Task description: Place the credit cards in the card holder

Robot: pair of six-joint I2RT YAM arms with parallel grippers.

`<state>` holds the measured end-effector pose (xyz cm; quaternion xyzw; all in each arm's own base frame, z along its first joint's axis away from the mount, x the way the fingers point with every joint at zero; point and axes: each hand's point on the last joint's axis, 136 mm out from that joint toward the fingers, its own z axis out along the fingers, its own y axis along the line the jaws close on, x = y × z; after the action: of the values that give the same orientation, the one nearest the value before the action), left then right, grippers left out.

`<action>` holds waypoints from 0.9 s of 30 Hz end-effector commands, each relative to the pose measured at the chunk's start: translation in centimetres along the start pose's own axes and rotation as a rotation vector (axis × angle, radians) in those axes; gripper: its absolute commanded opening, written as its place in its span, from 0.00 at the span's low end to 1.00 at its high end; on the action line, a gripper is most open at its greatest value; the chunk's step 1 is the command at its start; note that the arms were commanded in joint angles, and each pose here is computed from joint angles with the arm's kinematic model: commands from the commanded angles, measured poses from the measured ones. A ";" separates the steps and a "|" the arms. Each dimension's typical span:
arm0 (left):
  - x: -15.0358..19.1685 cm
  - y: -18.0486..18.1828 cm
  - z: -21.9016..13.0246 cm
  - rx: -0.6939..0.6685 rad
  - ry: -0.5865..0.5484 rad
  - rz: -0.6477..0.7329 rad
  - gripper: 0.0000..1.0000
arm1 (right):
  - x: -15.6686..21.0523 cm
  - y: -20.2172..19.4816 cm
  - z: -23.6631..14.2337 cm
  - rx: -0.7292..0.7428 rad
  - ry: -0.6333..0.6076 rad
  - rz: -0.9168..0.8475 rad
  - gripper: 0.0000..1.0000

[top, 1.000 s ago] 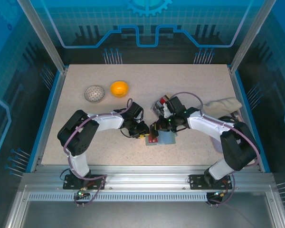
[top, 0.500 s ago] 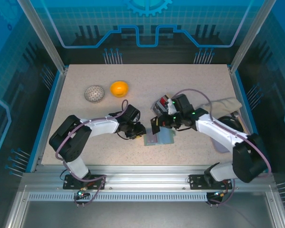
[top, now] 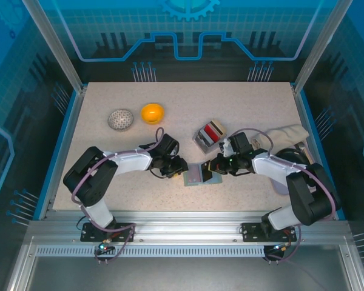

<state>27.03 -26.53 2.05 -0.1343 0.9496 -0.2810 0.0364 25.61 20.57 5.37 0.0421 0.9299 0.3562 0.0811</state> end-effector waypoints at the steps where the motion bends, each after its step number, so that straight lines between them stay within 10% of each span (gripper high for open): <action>1: 0.4 -0.7 0.7 0.016 0.042 0.001 0.38 | -0.4 0.6 0.8 -0.051 0.000 -0.027 0.01; 27: 0.7 -0.1 1.3 -0.011 0.070 -0.007 0.27 | 1.2 0.9 3.7 -0.142 0.072 0.005 0.00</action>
<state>27.07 -26.89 1.70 -0.1342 0.9504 -0.2800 0.0184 27.11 22.78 3.38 0.0339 0.9110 0.4018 0.0862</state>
